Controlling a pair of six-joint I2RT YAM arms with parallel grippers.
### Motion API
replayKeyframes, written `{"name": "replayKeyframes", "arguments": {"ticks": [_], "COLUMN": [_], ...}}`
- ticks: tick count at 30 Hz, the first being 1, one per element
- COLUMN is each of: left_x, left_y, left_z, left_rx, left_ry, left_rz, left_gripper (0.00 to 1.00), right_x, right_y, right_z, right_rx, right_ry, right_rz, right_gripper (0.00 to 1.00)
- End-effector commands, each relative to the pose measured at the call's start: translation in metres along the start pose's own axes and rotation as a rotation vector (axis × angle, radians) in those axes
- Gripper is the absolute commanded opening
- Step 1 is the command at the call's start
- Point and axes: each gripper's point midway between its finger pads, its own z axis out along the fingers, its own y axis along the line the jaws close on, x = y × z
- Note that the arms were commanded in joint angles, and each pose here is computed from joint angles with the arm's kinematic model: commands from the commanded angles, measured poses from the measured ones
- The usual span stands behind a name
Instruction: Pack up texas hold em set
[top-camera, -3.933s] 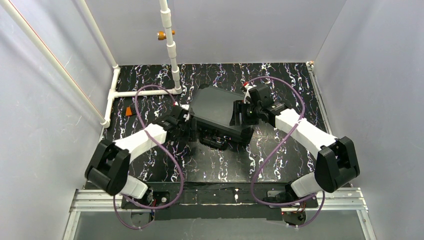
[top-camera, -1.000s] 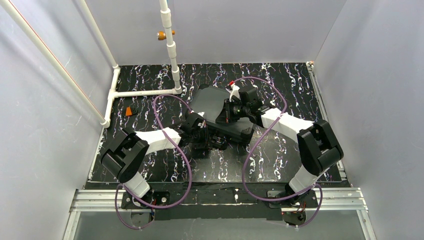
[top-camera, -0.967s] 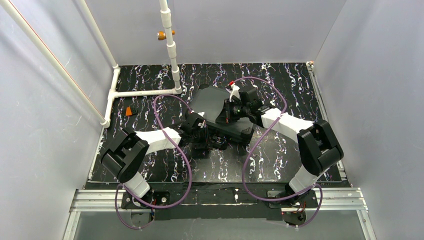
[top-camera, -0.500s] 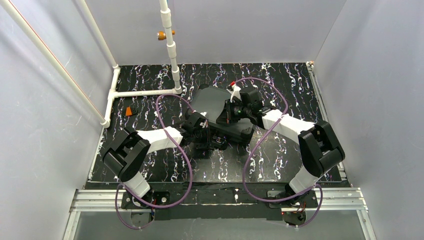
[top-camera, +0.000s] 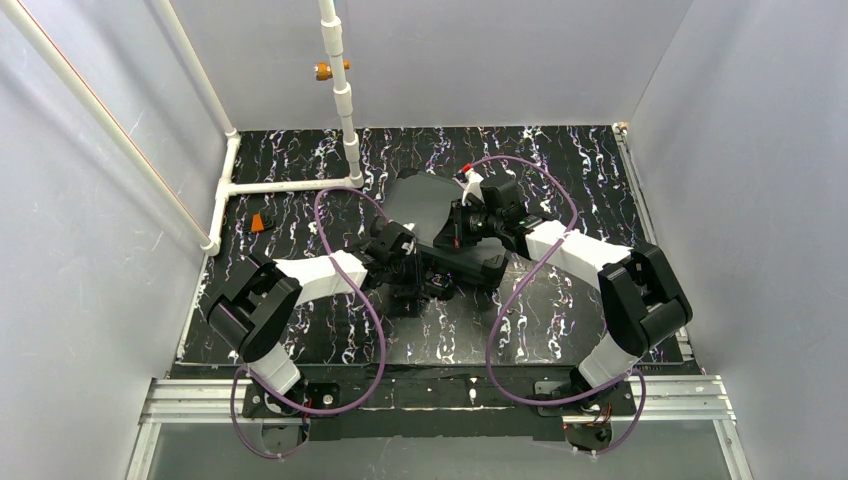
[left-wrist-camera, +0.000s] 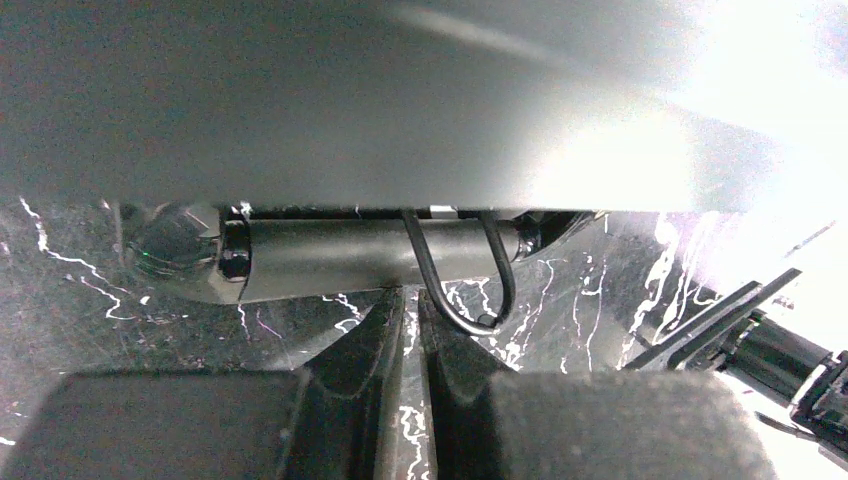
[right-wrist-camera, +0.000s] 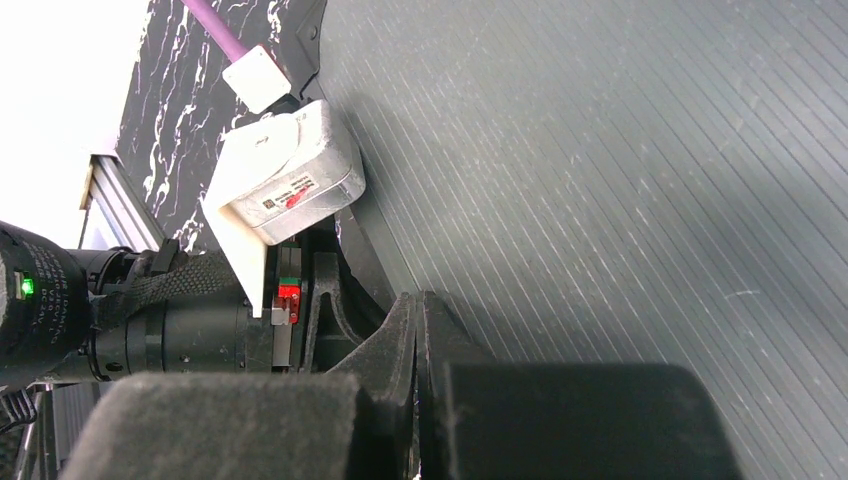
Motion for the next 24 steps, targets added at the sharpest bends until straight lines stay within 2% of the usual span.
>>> {"name": "replayKeyframes", "arguments": {"ticks": [1,11,24], "left_x": [-0.041,-0.061,-0.082], "left_y": [-0.031,-0.044,-0.032], "left_z": [-0.009,-0.022,-0.032], "left_rx": [0.077,0.091,-0.039], "left_ry": [-0.128,-0.188,-0.242], "left_rz": [0.002,0.030,0.142], "left_gripper": [0.09,0.09,0.08], "right_x": [0.144,0.145,0.147], "right_y": [-0.081,-0.081,-0.082], "right_z": [-0.029,-0.028,-0.030], "right_rx": [0.327,0.327,0.329], "right_ry": [0.452,0.456,0.455], "right_rz": [0.145,0.146,0.147], "right_gripper": [0.01,0.01,0.01]}}
